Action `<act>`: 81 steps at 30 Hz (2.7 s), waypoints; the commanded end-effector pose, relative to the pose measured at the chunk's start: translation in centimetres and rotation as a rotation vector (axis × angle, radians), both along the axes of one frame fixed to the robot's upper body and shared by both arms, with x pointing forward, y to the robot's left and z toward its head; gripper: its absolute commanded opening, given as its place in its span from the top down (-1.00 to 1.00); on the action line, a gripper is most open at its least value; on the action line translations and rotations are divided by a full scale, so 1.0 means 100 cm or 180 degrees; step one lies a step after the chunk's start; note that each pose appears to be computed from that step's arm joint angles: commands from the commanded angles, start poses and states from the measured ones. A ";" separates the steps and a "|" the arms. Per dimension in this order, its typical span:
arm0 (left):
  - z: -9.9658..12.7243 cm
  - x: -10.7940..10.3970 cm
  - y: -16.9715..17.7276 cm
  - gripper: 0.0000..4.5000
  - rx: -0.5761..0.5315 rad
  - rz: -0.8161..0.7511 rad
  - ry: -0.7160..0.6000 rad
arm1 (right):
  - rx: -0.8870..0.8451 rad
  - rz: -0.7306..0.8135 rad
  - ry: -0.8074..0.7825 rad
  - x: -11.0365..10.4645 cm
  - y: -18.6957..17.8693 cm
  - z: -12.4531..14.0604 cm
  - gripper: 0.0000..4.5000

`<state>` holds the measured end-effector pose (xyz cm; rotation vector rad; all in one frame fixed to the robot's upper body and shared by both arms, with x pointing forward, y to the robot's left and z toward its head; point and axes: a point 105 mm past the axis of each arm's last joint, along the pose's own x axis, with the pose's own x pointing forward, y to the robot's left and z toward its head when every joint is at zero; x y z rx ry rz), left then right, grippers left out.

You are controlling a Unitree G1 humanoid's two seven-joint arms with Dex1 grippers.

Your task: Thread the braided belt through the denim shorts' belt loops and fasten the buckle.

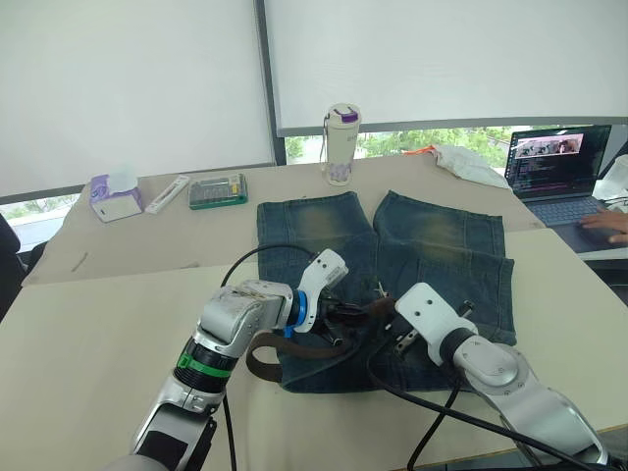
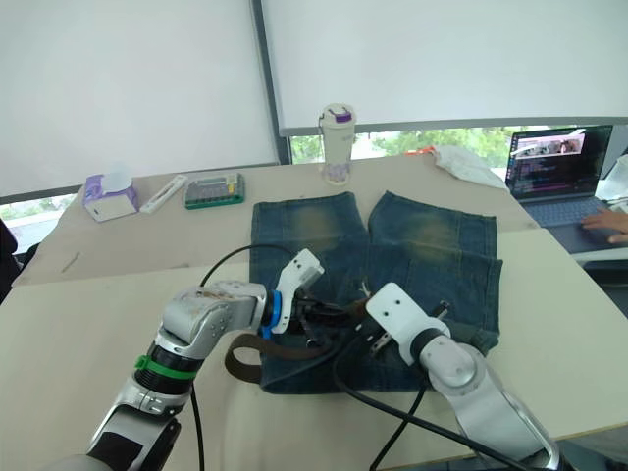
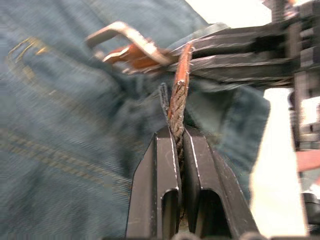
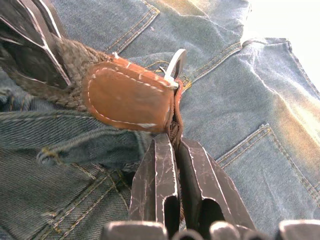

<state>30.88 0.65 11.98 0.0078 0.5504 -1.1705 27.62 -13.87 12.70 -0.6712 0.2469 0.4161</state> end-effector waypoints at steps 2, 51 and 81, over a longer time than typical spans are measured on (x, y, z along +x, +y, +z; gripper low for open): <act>0.003 0.014 0.006 1.00 0.0040 0.0274 -0.0103 | -0.0103 -0.0013 -0.0386 0.001 -0.006 0.023 1.00; 0.004 0.022 0.021 1.00 0.0100 0.0264 -0.0760 | -0.0098 0.0210 -0.0327 -0.016 0.001 0.021 1.00; -0.021 0.007 0.026 1.00 0.0425 -0.0570 -0.1510 | -0.0028 0.0237 -0.0032 -0.020 0.001 0.005 1.00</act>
